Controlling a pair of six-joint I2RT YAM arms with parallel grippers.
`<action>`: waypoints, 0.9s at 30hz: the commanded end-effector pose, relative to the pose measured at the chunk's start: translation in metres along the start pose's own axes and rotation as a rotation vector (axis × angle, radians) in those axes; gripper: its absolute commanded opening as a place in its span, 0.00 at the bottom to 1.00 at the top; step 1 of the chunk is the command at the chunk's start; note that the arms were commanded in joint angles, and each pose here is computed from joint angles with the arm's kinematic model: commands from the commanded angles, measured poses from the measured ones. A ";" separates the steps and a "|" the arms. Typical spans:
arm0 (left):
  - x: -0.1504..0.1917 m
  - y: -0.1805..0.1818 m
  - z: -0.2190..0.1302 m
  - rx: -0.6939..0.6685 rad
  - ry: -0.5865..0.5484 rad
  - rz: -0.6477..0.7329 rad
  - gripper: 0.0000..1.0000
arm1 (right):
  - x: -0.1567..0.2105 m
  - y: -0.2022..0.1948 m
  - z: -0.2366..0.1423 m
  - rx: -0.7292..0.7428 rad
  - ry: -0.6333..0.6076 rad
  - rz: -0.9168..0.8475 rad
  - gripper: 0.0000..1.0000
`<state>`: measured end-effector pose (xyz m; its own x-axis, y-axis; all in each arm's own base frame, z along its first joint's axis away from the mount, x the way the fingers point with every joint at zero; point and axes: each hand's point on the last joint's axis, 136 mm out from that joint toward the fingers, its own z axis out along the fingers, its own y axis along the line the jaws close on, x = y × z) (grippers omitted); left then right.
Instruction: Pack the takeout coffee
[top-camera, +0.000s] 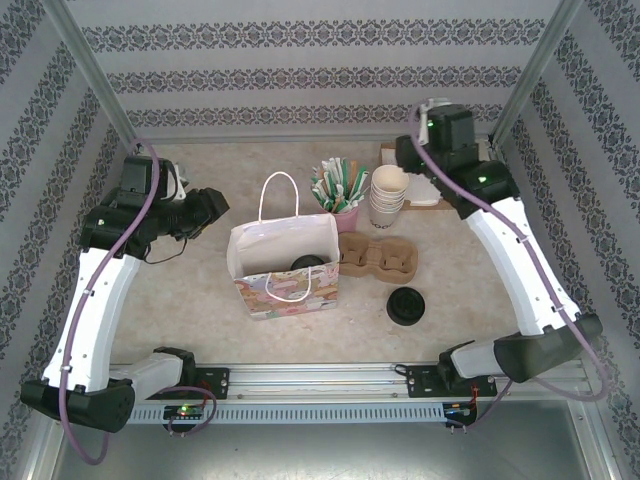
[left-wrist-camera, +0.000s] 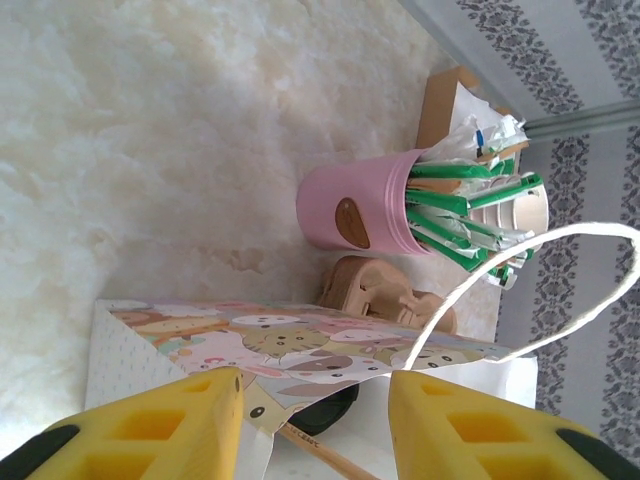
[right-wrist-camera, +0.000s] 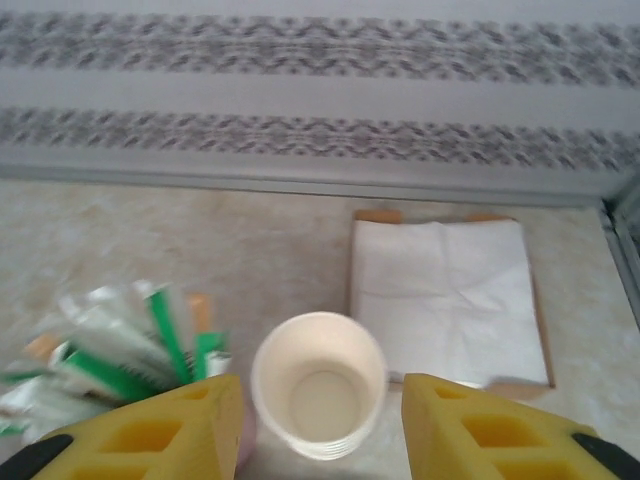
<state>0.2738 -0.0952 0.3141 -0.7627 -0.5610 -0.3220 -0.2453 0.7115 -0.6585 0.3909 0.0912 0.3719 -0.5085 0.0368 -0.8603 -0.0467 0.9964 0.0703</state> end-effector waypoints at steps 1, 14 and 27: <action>0.004 0.008 -0.007 -0.044 -0.002 -0.124 0.43 | 0.003 -0.028 0.018 -0.018 0.021 0.150 0.48; 0.004 0.023 -0.006 -0.101 -0.030 -0.176 0.40 | 0.076 -0.103 0.139 0.095 0.331 0.106 0.51; 0.008 0.037 -0.001 -0.154 -0.029 -0.145 0.39 | 0.134 -0.122 0.222 0.075 0.537 0.204 0.50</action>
<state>0.2652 -0.0784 0.2951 -0.6916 -0.6794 -0.2451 -0.4212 0.6551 -0.6273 0.5172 -0.0056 0.1439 -0.8533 0.1869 -0.4867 0.1340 0.9808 0.1416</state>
